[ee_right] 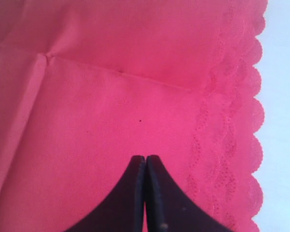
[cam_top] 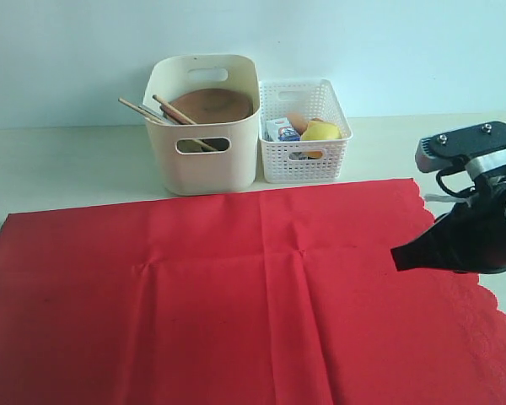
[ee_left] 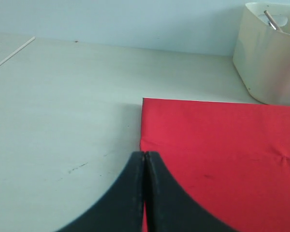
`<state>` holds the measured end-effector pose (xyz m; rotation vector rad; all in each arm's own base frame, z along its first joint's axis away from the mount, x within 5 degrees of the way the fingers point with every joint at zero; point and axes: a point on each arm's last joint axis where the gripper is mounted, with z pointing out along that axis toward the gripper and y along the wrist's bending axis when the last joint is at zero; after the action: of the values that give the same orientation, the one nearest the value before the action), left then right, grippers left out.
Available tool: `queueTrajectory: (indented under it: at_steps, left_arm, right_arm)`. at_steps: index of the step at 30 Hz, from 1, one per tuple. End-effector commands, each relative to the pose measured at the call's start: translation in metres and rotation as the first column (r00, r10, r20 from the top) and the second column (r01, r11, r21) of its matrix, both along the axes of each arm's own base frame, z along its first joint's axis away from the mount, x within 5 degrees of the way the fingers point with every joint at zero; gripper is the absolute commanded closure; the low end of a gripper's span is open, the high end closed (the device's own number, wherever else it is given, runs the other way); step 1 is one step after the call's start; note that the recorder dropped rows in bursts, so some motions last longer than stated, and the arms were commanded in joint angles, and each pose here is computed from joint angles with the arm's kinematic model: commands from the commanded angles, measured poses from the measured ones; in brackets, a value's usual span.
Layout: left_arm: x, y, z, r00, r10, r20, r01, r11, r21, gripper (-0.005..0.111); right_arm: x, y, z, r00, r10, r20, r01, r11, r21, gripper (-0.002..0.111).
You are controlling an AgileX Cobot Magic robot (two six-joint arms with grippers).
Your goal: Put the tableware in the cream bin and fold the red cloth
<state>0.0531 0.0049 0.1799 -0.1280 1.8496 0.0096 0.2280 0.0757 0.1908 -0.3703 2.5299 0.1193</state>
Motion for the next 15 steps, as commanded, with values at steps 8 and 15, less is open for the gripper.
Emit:
queueTrajectory:
  at_steps: [8, 15]
  left_arm:
    - [0.0001, -0.0023, 0.0016, 0.999, -0.045, 0.018, 0.045, 0.999, 0.007, 0.106]
    - [0.0001, -0.0023, 0.0016, 0.999, -0.046, 0.018, 0.046, 0.999, 0.007, 0.106]
  right_arm:
    - [-0.0018, 0.0014, -0.0013, 0.998, -0.058, -0.005, 0.059, 0.996, 0.070, 0.108]
    - [-0.0019, 0.0025, -0.0011, 0.996, -0.087, -0.017, 0.088, 0.991, 0.103, 0.108]
